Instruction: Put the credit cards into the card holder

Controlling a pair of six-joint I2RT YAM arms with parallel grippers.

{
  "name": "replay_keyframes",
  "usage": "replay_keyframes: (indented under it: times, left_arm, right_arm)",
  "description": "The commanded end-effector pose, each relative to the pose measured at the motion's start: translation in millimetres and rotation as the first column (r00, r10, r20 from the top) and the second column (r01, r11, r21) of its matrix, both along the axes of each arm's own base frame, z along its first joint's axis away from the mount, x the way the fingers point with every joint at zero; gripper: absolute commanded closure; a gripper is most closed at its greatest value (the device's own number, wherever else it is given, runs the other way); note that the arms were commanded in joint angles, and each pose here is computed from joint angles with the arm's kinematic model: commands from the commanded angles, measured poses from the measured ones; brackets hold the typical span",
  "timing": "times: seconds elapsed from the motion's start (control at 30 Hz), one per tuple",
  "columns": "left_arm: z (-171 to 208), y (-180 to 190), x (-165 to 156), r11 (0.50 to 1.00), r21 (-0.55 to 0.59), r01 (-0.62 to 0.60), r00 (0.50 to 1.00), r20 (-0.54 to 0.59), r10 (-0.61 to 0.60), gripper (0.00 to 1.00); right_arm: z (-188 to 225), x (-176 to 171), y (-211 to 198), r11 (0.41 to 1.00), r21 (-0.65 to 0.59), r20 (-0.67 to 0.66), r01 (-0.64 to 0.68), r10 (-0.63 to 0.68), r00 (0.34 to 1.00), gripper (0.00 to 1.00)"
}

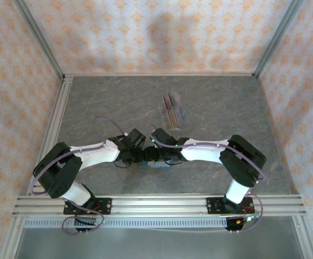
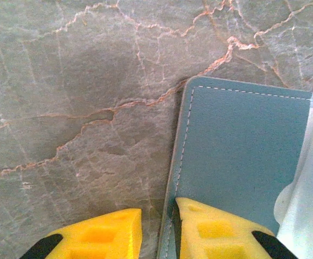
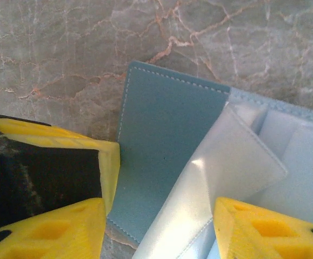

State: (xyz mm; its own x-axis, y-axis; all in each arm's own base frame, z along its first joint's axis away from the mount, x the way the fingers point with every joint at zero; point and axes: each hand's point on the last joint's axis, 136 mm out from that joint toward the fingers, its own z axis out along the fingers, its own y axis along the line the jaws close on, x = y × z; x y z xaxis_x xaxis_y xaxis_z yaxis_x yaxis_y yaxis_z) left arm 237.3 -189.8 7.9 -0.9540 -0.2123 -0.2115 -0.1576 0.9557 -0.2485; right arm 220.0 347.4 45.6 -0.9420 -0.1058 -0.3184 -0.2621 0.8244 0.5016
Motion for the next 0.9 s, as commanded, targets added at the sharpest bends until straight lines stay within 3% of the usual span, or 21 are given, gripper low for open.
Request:
replay_keyframes:
  times: [0.0, 0.43, 0.67, 0.87]
  left_arm:
    - [-28.0, -12.3, -7.6, 0.999, -0.029, 0.018, 0.999, -0.028, -0.018, 0.76]
    - [-25.9, -10.0, -6.7, 1.000, -0.018, 0.017, 1.000, -0.022, -0.018, 0.76]
    - [-23.7, -8.8, -7.8, 1.000, -0.016, 0.020, 1.000, -0.021, -0.020, 0.76]
    - [-11.1, -0.1, -9.4, 1.000, -0.005, 0.015, 1.000, -0.015, -0.015, 0.73]
  right_arm:
    - [6.6, -6.7, 4.8, 0.998, 0.067, -0.011, 0.017, -0.016, 1.000, 0.44]
    - [-5.1, -30.9, 1.5, 0.997, 0.073, -0.026, 0.025, -0.023, 0.999, 0.39]
    - [9.7, -15.7, 10.6, 0.999, 0.050, 0.029, 0.006, -0.007, 1.000, 0.38]
    - [26.7, 8.8, 24.6, 0.991, 0.131, 0.030, -0.007, 0.003, 1.000, 0.34]
